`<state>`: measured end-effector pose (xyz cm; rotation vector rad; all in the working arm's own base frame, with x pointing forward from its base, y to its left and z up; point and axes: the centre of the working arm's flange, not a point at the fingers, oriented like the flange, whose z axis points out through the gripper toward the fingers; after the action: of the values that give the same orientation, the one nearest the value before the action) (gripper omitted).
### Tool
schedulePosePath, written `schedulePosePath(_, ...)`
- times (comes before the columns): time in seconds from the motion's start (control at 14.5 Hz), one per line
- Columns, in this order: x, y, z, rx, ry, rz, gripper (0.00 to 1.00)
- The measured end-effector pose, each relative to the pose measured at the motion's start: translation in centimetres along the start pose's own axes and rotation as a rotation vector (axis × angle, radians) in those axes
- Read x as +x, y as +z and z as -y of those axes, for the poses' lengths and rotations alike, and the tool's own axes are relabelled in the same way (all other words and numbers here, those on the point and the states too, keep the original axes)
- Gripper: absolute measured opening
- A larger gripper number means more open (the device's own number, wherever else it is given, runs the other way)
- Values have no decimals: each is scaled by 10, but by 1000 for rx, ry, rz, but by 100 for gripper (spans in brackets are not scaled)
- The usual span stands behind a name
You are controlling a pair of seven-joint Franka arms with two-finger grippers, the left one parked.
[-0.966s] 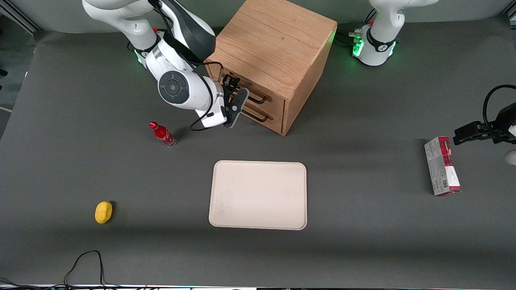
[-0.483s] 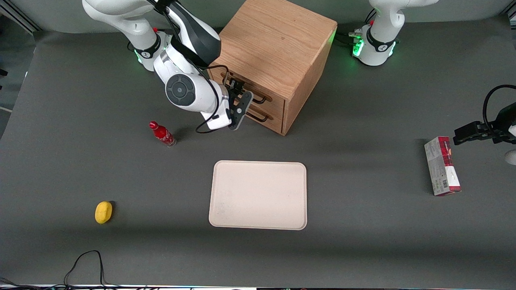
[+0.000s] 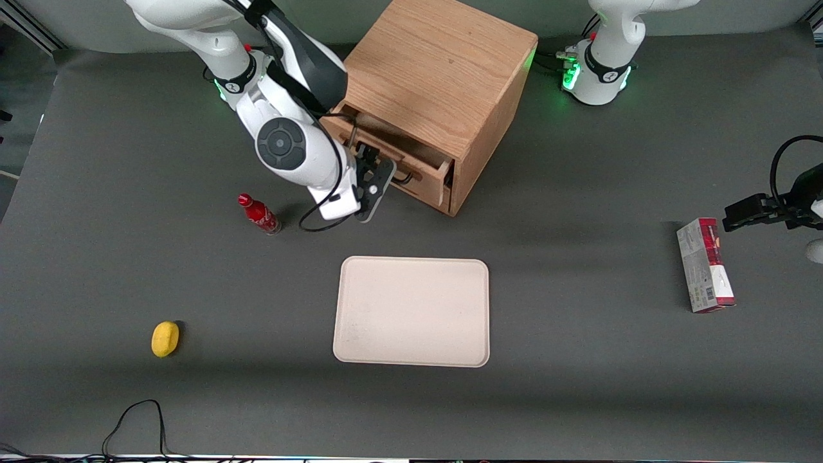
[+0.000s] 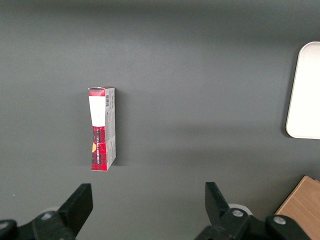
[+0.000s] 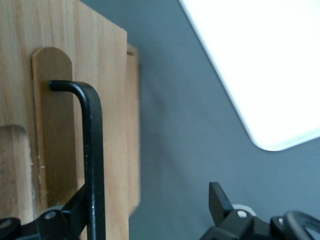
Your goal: Open upper drawer
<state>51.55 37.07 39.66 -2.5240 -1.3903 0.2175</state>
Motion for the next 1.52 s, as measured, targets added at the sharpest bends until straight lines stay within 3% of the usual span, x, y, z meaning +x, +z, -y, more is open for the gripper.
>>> schedulePosePath(0.21, -2, -23, -51, -62, 47, -36, 100)
schedulePosePath(0.41, -9, -36, -105, -138, 89, -42, 100)
schedulePosePath(0.76, -13, -46, -152, -167, 142, -69, 100)
schedulePosePath(1.03, -11, -67, -156, -188, 148, -101, 100)
schedulePosePath(1.31, -20, -131, -149, -237, 160, -154, 100)
schedulePosePath(1.52, -60, -187, -167, -257, 281, -217, 100)
